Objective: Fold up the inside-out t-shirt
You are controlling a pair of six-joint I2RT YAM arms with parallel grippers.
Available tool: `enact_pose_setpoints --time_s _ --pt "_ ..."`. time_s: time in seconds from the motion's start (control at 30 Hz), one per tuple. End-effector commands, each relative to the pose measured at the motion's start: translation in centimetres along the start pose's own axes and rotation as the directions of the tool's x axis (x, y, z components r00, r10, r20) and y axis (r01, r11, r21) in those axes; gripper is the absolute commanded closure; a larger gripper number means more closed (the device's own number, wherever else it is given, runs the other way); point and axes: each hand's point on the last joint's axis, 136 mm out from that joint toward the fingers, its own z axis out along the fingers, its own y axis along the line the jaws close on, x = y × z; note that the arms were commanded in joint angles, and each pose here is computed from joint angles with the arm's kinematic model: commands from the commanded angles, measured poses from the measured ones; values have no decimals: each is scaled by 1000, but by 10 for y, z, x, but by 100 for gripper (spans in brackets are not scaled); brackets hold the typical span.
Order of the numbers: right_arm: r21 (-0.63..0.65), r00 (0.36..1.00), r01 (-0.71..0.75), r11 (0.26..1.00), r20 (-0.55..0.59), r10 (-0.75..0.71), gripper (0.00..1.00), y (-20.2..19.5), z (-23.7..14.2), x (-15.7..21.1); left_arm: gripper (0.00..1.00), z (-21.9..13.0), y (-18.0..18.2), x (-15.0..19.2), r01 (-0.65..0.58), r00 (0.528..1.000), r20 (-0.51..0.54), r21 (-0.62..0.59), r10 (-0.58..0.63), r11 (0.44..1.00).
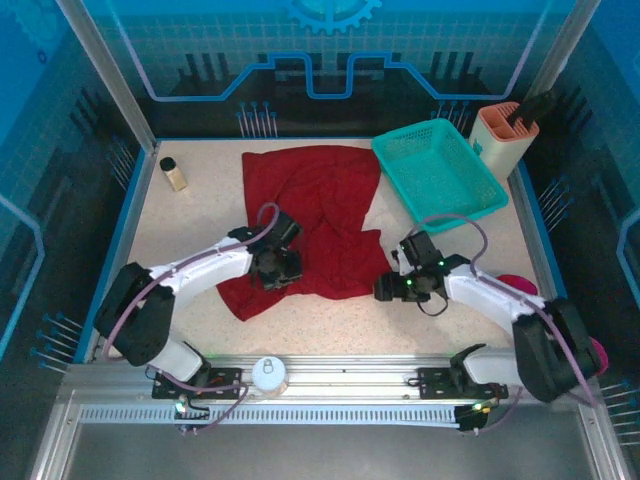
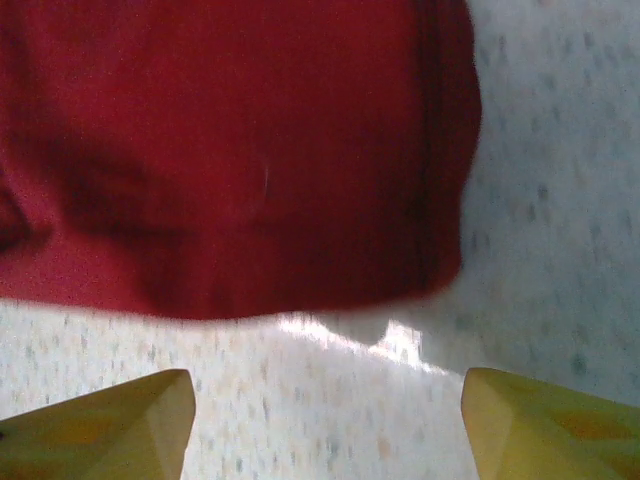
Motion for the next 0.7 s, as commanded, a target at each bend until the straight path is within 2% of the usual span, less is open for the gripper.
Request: enact_pose_setpoints --time_s 0.0,0.03,0.07,0.1,0.17,0.23,0.3,0.37,0.4,0.43,0.47,0.5,0.53,0.57,0.6,0.67 --pt "-67 996 81 994 41 -78 52 16 17 -31 100 -15 12 -16 18 1000 23 92 -20 996" --pt "-51 996 81 995 28 -80 65 13 21 -31 100 -17 17 -18 43 999 20 111 -45 993" --pt "-33 997 82 996 9 -81 86 9 26 -29 100 -20 22 -21 60 998 27 124 -64 990" --pt "-44 996 90 995 -4 -90 100 11 27 -28 100 -25 27 -25 66 997 41 130 -72 989" --pt "-90 991 128 988 -12 -130 100 25 17 -22 100 -41 32 -37 60 994 79 137 -72 989" --pt "-138 973 228 964 -6 -231 100 54 -9 -10 100 -62 41 -51 50 989 129 110 -64 993" --pt "-233 936 337 912 -24 -352 100 96 -31 18 100 -86 55 -67 41 979 195 57 -51 998" --pt "-381 901 373 846 -68 -428 100 140 -38 57 100 -97 71 -77 53 969 243 5 -53 999" --pt "-460 886 366 809 -95 -454 100 163 -35 80 96 -98 79 -78 77 967 245 -10 -72 997" --pt "-537 867 364 762 -105 -488 100 187 -35 99 79 -98 85 -76 103 967 235 -13 -97 995" --pt "-603 840 366 709 -115 -531 98 210 -33 122 54 -96 89 -71 125 969 217 0 -122 992" --pt "-641 823 373 671 -106 -559 76 229 -32 135 40 -95 90 -65 145 969 198 16 -145 989" --pt "-684 808 368 630 -100 -580 49 247 -33 145 33 -94 91 -57 163 969 180 35 -166 986" --pt "-723 801 357 591 -88 -592 40 262 -37 150 30 -93 91 -47 180 969 161 59 -188 982" --pt "-733 805 353 582 -79 -589 37 266 -40 149 28 -92 90 -37 197 968 143 81 -207 977" --pt "-674 844 367 641 -49 -535 28 253 -44 125 24 -89 85 -12 224 968 86 139 -237 965"
